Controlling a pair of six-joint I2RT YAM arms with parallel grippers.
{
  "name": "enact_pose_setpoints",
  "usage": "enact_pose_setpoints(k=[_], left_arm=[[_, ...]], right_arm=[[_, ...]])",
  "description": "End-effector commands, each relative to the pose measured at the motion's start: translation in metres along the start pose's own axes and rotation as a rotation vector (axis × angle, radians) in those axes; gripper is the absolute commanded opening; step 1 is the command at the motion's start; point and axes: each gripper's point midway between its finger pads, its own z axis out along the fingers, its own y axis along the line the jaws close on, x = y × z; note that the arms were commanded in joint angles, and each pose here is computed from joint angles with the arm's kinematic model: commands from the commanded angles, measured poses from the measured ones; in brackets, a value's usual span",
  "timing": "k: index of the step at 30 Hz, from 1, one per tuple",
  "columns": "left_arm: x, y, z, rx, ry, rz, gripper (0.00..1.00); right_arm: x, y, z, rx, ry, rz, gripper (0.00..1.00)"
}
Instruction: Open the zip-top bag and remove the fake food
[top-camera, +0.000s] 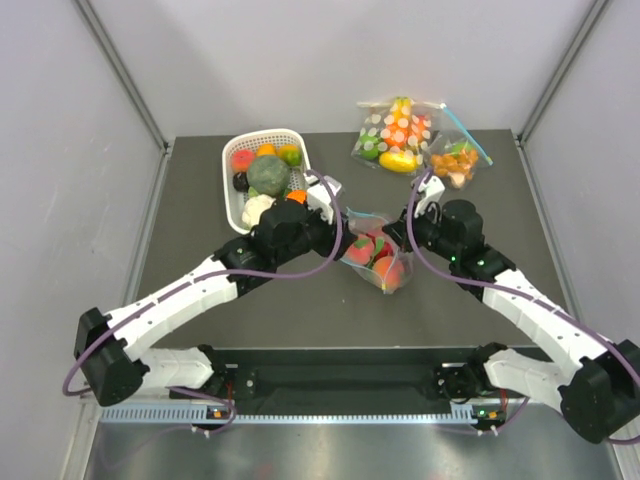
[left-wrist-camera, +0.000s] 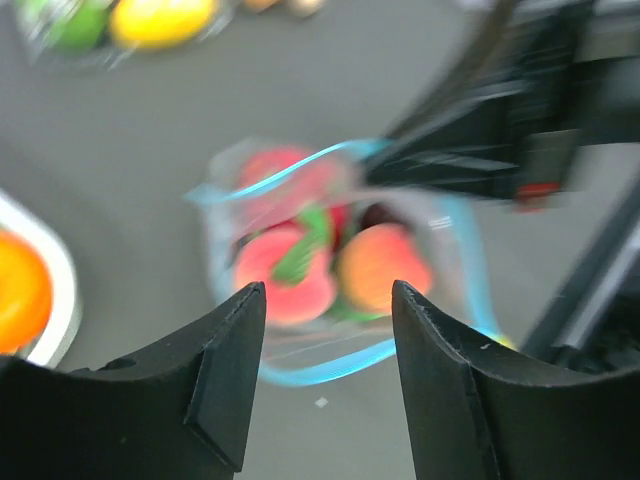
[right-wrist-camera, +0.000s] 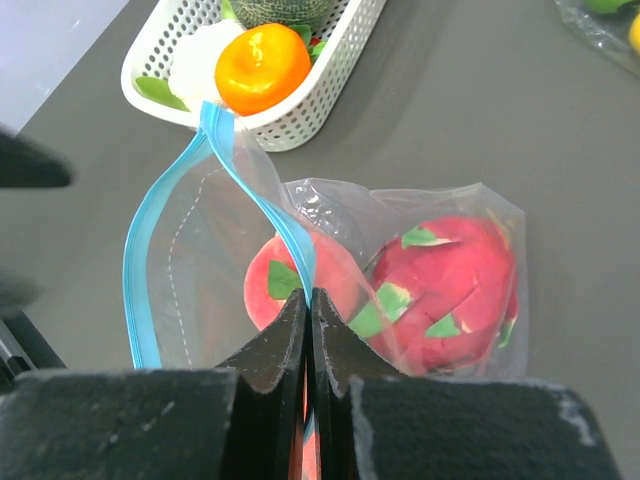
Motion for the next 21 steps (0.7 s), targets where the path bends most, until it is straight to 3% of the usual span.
enact_pose_setpoints(k=[1,3,12,21], left_arm=[[-0.046,-0.052,-0.008,0.18,-0.155,0.108,0.58],[-0.036,-0.06,0.006,0.211,-0.118,0.137,0.59],[0.01,-0.028,0.059,0.054,0.008,0.18,0.64],[0.017,-0.002,0.077,-0.08,-0.01,0.209,0.73]], right_arm=[[-0.019,0.009,0.003,-0.042,-0.059,0.002,0.0],[-0.02,0.011,0.003,-0.048,-0.061,-0.001,0.0],[-0.022,0.017,-0.002,-0.071,-0.064,0.0,0.0],[-0.023,0.022,-0.007,-0.095,-0.069,-0.001,0.0]])
